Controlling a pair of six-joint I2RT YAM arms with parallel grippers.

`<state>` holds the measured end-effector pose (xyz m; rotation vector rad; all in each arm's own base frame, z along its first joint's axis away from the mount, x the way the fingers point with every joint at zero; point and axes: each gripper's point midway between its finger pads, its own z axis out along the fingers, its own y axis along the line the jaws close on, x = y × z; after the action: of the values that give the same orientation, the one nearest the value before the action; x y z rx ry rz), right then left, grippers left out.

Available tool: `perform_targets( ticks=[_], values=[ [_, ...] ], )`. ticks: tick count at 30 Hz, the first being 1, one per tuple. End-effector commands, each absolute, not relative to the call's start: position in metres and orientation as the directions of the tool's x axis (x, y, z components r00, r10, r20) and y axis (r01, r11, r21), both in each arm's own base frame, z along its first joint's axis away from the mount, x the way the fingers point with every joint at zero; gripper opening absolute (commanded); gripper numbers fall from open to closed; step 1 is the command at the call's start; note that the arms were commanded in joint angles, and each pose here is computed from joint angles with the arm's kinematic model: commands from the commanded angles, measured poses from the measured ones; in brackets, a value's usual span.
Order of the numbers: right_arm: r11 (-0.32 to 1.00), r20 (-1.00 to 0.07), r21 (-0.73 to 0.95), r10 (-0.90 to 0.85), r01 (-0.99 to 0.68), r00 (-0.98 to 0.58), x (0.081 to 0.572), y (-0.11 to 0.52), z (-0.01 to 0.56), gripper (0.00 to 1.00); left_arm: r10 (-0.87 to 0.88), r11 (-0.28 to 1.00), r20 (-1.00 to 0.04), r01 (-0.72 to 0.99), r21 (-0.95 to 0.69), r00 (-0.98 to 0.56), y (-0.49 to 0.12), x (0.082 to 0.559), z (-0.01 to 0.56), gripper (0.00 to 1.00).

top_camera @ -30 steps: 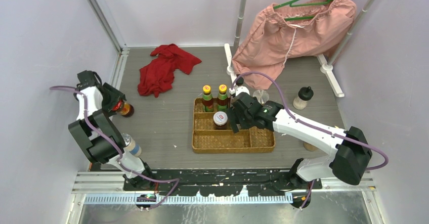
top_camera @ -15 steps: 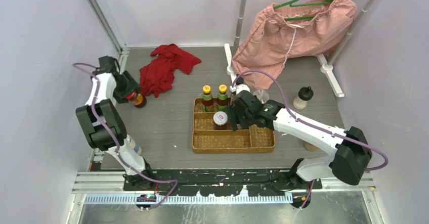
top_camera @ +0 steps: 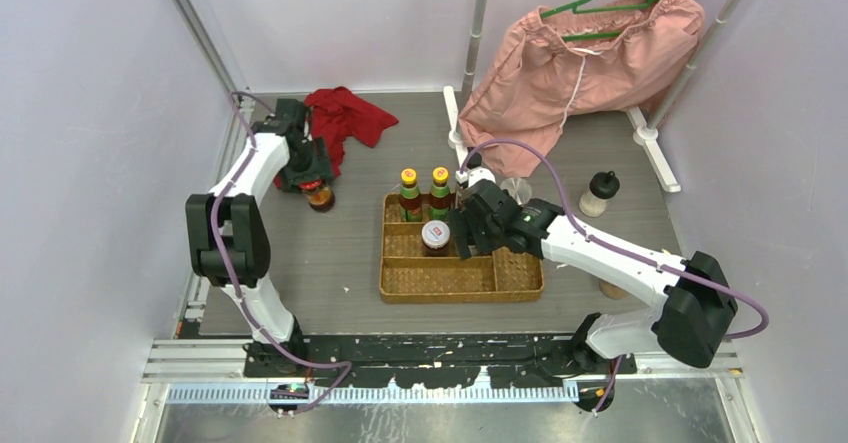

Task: Organize the condiment bottles
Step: Place the bottle in the storage box.

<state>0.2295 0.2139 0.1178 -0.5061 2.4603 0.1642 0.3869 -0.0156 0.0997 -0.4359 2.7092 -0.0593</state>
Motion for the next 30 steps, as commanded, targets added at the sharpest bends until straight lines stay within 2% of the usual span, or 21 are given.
perform_targets(
  ticks=[1,14,30],
  values=[
    [0.924,-0.644,0.033,-0.271,-0.381,-0.715,0.233,0.215,0.134,0.93,-0.238,0.971,-0.303,-0.23,-0.065,-0.923,-0.042,0.355,0.093,0.43],
    [0.932,-0.653,0.064,-0.232,-0.358,-0.721,0.226,0.21,0.14,0.92,-0.069,0.998,-0.313,-0.068,-0.014,-0.947,-0.081,0.311,0.122,0.36],
    [0.94,-0.676,0.081,-0.193,-0.331,-0.712,0.223,0.203,0.162,0.92,-0.037,0.994,-0.482,0.018,-0.109,-0.876,-0.101,0.284,0.2,0.36]
  ],
)
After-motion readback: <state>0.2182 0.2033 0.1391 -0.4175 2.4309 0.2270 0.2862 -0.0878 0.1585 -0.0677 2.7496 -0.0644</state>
